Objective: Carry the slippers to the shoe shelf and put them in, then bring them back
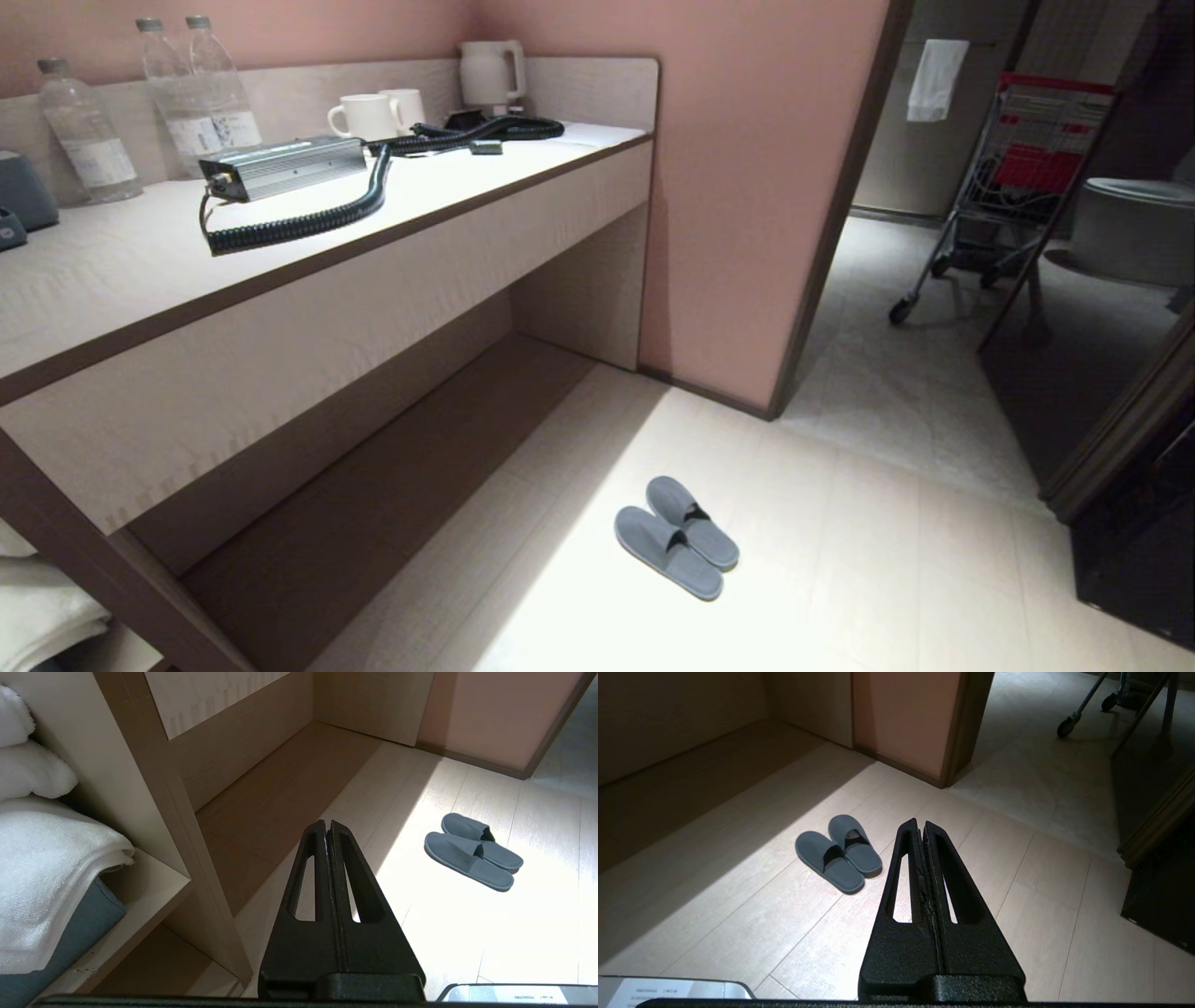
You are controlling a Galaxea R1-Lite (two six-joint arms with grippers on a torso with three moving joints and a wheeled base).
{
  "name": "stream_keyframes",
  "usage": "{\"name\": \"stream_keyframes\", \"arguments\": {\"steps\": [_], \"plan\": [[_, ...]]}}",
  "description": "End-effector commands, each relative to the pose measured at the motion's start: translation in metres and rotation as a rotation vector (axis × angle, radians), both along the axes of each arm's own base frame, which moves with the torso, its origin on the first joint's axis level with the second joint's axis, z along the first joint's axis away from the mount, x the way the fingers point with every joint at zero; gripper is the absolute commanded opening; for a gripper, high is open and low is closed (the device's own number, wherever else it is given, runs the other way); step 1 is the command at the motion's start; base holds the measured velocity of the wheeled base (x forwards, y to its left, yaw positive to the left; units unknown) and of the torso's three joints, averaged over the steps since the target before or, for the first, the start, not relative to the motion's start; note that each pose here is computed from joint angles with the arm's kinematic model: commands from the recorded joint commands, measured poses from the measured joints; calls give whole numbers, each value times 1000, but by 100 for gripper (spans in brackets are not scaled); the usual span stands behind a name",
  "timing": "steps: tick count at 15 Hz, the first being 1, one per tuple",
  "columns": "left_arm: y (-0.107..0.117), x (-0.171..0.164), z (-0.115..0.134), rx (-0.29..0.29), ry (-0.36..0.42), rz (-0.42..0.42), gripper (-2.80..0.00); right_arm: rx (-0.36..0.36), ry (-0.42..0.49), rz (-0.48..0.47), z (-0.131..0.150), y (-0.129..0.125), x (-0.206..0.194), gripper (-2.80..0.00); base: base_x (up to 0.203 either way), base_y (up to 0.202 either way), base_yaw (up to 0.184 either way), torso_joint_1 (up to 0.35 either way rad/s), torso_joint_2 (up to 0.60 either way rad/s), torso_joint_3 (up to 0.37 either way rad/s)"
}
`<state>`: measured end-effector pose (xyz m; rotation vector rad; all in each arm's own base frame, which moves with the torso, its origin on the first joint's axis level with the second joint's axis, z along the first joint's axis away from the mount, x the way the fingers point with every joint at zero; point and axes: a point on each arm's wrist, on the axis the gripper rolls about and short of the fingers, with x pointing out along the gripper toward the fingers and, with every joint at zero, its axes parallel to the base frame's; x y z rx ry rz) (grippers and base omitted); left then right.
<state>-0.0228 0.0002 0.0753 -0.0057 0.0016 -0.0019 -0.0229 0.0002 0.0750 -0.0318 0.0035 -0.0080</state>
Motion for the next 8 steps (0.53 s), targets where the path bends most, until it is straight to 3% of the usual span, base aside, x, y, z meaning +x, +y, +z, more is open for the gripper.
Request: {"name": "stream_keyframes", "arguments": {"steps": [1,6,8], "plan": [[0,0,0,-1,1,0,-280,-5,-2,-1,0,0,0,-280,0,0,0,0,0,0],[0,0,0,0,1,0,-280,-10,0,-1,0,0,0,-280,0,0,0,0,0,0],[0,0,0,0,1,0,-280,-13,0,4,0,0,0,-280,-5,-7,147,1,3,4]]}}
